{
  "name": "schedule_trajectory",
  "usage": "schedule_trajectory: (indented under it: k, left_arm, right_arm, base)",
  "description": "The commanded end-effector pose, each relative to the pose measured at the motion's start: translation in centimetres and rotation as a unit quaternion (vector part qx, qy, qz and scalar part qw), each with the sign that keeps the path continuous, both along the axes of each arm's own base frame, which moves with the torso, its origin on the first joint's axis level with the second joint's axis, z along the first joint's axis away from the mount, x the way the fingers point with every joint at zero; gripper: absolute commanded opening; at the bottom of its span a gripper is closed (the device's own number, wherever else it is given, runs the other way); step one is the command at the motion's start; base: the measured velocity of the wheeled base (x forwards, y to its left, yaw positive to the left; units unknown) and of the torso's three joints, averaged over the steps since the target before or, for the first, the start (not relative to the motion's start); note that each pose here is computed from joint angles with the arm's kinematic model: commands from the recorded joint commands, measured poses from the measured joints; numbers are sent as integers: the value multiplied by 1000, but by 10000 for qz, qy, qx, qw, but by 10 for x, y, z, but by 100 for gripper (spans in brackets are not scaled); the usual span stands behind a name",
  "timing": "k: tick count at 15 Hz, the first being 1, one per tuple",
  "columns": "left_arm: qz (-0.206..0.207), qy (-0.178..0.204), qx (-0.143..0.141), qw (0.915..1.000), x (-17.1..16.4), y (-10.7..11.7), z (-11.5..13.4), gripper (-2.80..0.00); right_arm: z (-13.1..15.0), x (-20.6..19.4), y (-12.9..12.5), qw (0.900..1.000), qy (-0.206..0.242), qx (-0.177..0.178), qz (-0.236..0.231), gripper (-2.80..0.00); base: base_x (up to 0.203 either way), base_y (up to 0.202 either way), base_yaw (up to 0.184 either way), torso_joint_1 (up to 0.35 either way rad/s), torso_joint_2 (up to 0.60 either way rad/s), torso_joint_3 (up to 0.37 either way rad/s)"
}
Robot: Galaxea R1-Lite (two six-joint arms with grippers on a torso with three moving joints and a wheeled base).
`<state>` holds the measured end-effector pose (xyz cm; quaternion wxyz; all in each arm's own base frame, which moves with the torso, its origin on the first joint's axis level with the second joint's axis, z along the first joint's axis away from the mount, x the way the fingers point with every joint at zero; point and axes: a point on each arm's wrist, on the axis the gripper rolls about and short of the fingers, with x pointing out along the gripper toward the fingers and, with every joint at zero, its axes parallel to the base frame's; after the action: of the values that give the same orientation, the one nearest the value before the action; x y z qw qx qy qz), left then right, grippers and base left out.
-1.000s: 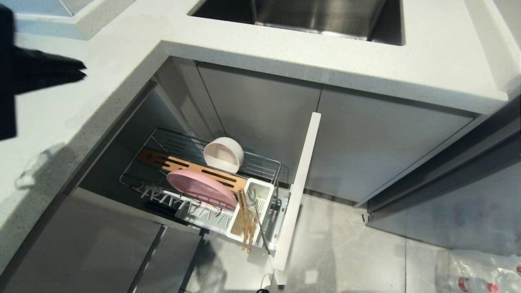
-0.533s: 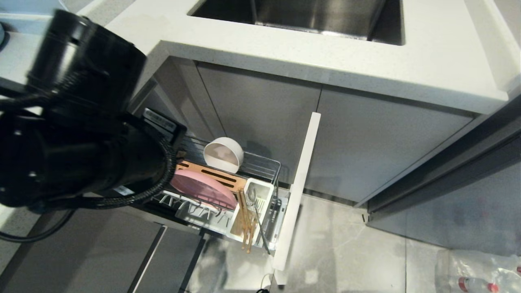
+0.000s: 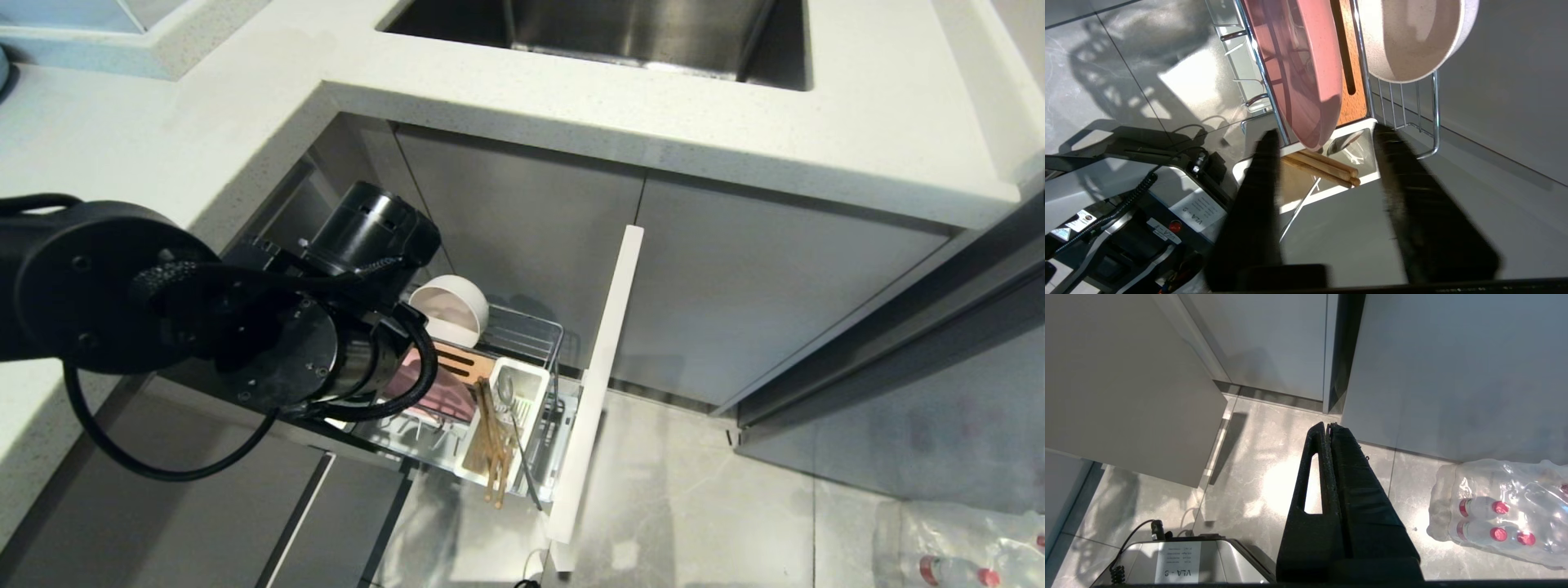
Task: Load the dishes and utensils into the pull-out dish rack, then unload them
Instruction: Take the plate out of the cupboard
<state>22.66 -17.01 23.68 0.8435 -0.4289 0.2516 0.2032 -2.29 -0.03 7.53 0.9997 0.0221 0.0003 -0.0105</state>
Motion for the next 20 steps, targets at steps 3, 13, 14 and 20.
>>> schedule_trajectory:
  k: [3, 13, 14, 20]
  left_arm:
    - [76, 78, 7, 9999, 9, -2, -8, 0]
    - [431, 197, -287, 9985, 57, 9, -33, 0]
    - [447, 237, -322, 9982, 62, 10, -37, 0]
    - [516, 204, -460, 9974, 73, 17, -40, 0]
  right_arm:
    - [0, 0, 0, 10000, 12, 1, 1, -280]
    - [0, 0, 0, 10000, 10, 1, -2, -280]
    - [-1, 0, 0, 10000, 18, 1, -2, -280]
    - [0, 0, 0, 10000, 16, 1, -1, -280]
  base:
    - [0, 0, 0, 0, 0, 0]
    - [0, 0, 0, 0, 0, 0]
    - [0, 0, 0, 0, 0, 0]
    - [0, 0, 0, 0, 0, 0]
